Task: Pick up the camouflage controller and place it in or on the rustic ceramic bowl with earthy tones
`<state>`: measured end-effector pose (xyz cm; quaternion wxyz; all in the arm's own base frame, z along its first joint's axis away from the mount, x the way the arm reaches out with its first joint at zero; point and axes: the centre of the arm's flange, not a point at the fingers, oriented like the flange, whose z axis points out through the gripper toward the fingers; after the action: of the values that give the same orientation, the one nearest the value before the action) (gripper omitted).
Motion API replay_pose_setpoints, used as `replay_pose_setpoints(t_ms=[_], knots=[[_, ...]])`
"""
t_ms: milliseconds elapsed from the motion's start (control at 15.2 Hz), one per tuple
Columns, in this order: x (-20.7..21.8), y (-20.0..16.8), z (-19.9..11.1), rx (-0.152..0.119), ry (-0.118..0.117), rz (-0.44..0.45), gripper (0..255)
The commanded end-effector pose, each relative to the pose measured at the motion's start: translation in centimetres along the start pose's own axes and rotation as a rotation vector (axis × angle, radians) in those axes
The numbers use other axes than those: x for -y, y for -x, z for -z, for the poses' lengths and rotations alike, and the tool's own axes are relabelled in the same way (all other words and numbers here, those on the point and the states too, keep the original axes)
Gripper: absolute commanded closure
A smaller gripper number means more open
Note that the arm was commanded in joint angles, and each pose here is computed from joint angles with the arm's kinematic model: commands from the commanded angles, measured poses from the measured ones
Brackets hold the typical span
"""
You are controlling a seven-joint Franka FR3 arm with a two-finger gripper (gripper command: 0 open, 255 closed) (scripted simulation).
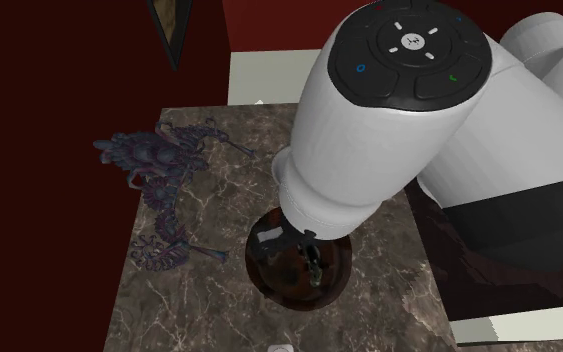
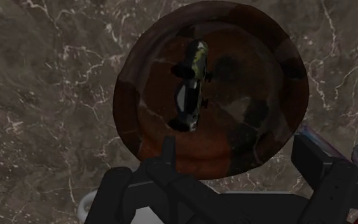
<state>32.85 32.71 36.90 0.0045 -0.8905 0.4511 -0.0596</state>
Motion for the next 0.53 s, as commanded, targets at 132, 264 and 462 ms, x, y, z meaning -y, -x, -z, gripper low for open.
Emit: replay_pose_setpoints(t_ms=[132, 264, 462], knots=[[0.0, 0.0, 2.6, 0.000, 0.000, 0.000, 0], [0.0, 0.0, 5.0, 0.000, 0.000, 0.000, 0], [0.0, 0.0, 5.0, 0.000, 0.000, 0.000, 0]])
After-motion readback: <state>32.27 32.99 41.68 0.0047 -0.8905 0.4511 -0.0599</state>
